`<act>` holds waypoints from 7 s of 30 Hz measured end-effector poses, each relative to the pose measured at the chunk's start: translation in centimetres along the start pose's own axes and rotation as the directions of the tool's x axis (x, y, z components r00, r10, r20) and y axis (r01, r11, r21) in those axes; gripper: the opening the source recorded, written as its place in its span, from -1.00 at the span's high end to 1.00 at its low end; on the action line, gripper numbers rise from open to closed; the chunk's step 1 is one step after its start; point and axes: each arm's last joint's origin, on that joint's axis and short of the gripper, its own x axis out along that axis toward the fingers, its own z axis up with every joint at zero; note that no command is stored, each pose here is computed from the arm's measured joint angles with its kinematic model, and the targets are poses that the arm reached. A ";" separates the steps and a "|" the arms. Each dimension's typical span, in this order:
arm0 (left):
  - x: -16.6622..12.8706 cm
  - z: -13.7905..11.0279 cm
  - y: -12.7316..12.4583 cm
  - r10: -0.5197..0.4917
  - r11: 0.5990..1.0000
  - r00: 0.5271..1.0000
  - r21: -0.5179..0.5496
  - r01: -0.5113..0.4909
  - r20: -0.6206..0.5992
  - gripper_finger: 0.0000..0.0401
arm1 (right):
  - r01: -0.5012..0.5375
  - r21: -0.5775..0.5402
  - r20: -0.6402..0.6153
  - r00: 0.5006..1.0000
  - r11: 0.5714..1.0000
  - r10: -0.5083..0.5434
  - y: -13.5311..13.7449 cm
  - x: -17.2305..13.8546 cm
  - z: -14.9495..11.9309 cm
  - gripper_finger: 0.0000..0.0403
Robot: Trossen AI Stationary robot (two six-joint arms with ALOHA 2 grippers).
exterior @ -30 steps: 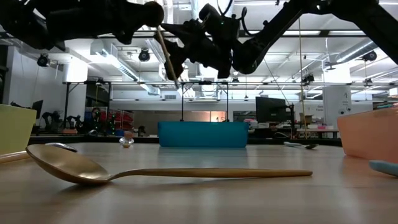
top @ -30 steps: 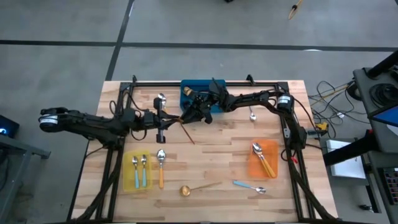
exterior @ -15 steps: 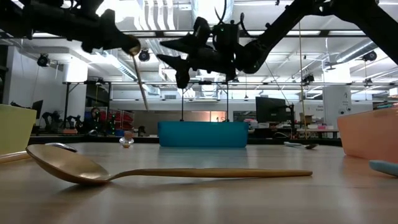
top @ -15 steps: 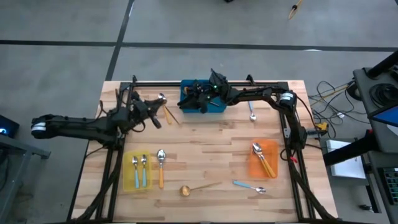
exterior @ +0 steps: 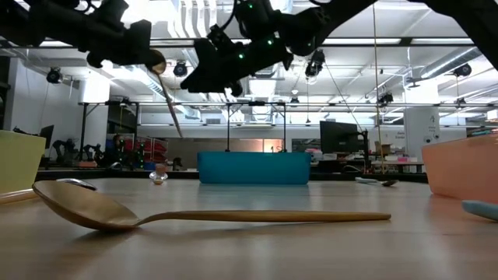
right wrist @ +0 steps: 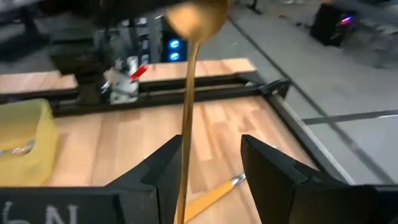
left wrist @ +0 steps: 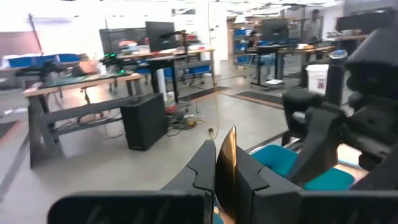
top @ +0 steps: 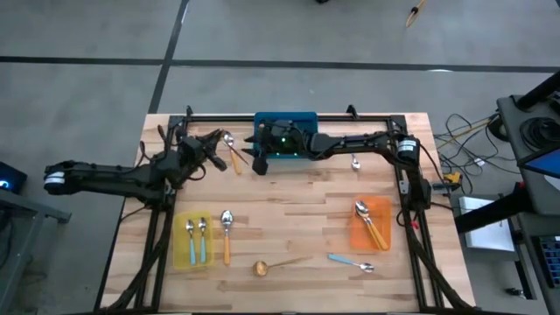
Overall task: Sort silverware by color (type)
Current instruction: Put the gold spoon into the blue bin, then put the orange spoon into the orange bin
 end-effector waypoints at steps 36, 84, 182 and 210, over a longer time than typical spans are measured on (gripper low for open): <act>1.5 -0.5 -2.2 -0.117 0.978 0.990 -0.167 0.128 0.072 1.00 | 0.066 -0.064 -0.033 0.997 0.996 -0.068 2.6 0.2 -0.1 0.49; 0.2 0.2 -0.8 -0.175 0.984 0.983 -0.036 0.177 0.051 -0.16 | 0.063 0.099 -0.669 0.743 0.993 0.020 -12.8 -6.5 1.4 0.93; -0.5 -4.3 -1.5 -0.395 0.891 0.845 -0.374 0.256 -0.362 -0.16 | -0.118 0.053 -0.591 0.797 0.992 0.127 -5.2 0.4 2.1 0.72; -0.4 -8.5 -3.2 -0.336 0.893 0.716 -0.449 0.035 -0.612 -0.11 | -0.143 -0.036 -0.187 0.973 0.989 0.134 0.2 -9.5 2.2 0.72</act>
